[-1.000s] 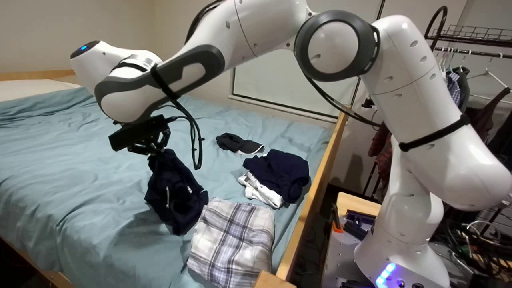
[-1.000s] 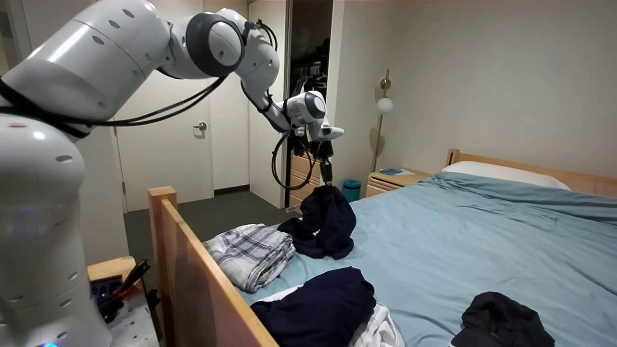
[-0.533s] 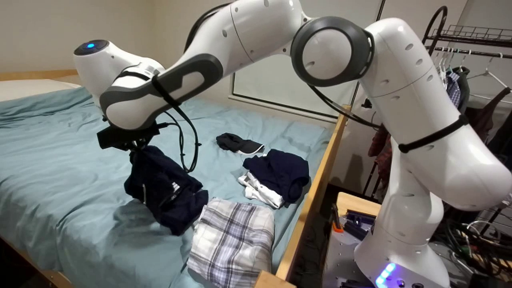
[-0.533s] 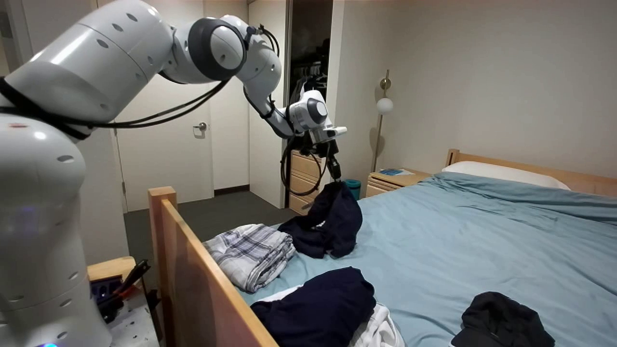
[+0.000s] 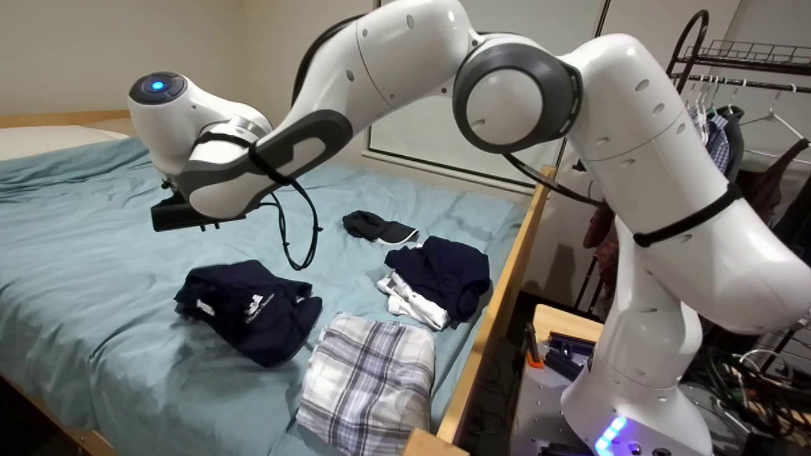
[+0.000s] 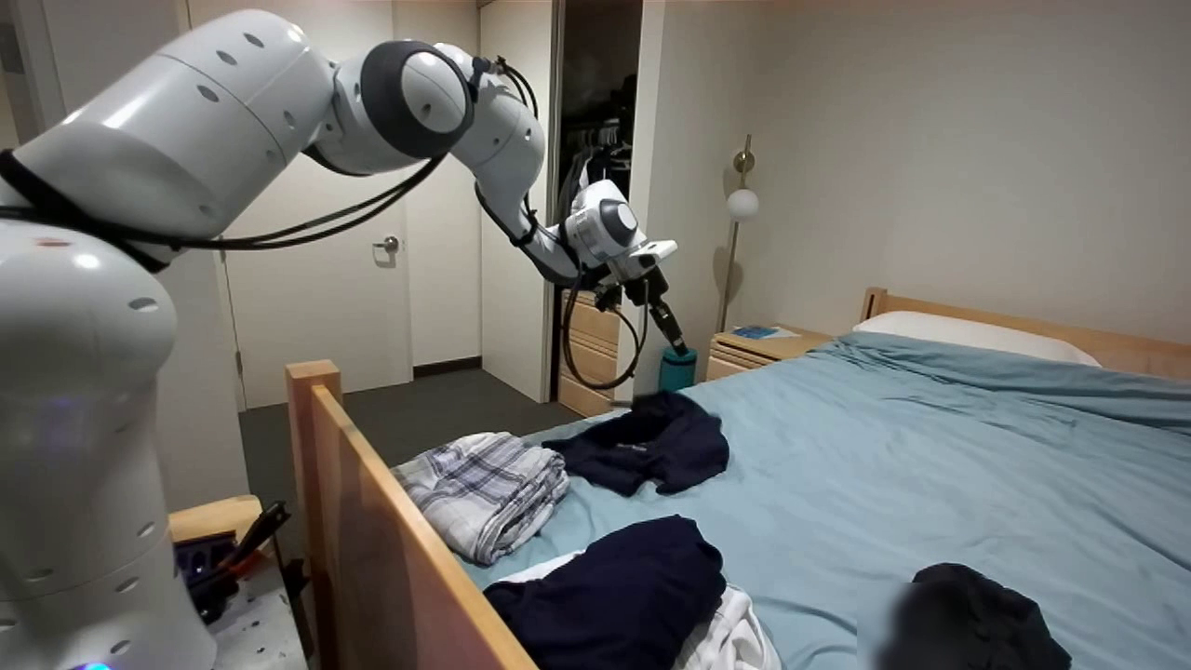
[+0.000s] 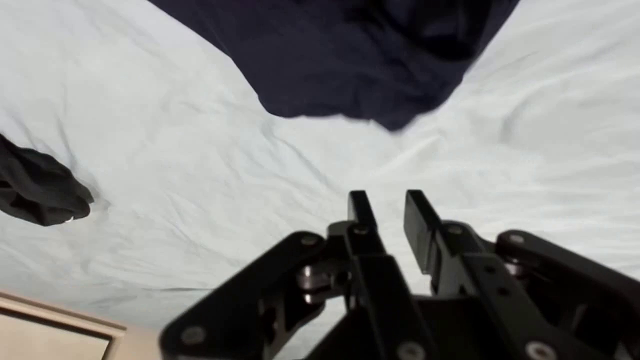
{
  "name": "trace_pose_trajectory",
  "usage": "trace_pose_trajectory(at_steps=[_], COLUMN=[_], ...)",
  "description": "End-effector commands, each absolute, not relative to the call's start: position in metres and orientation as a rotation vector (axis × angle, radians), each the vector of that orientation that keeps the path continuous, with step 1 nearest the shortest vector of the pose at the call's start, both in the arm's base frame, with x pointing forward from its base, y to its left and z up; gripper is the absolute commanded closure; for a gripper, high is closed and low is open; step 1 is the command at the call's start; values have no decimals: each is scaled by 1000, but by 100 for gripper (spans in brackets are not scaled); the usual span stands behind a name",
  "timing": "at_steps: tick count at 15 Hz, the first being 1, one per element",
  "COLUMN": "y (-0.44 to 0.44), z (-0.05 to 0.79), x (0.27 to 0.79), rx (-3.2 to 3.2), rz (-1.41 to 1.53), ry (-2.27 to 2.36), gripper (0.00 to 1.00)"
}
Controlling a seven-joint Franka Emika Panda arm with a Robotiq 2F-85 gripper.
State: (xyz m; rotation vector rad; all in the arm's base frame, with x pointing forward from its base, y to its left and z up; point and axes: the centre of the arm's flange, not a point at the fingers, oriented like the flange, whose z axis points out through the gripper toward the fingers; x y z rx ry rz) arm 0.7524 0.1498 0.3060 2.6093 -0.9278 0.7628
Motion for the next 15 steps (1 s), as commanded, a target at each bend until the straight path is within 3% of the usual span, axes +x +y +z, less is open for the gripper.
trace_pose_trajectory(at_steps=[1, 4, 8, 11, 12, 15], y=[148, 148, 144, 144, 141, 131], z=[307, 309, 303, 296, 349, 382], x=[756, 757, 744, 731, 690, 665], rx=[2522, 2501, 2421, 2334, 2330, 2257], rz=[942, 966, 726, 547, 485, 388], ry=[-940, -919, -946, -982, -970, -1029], gripper=[45, 27, 2, 0, 0, 0])
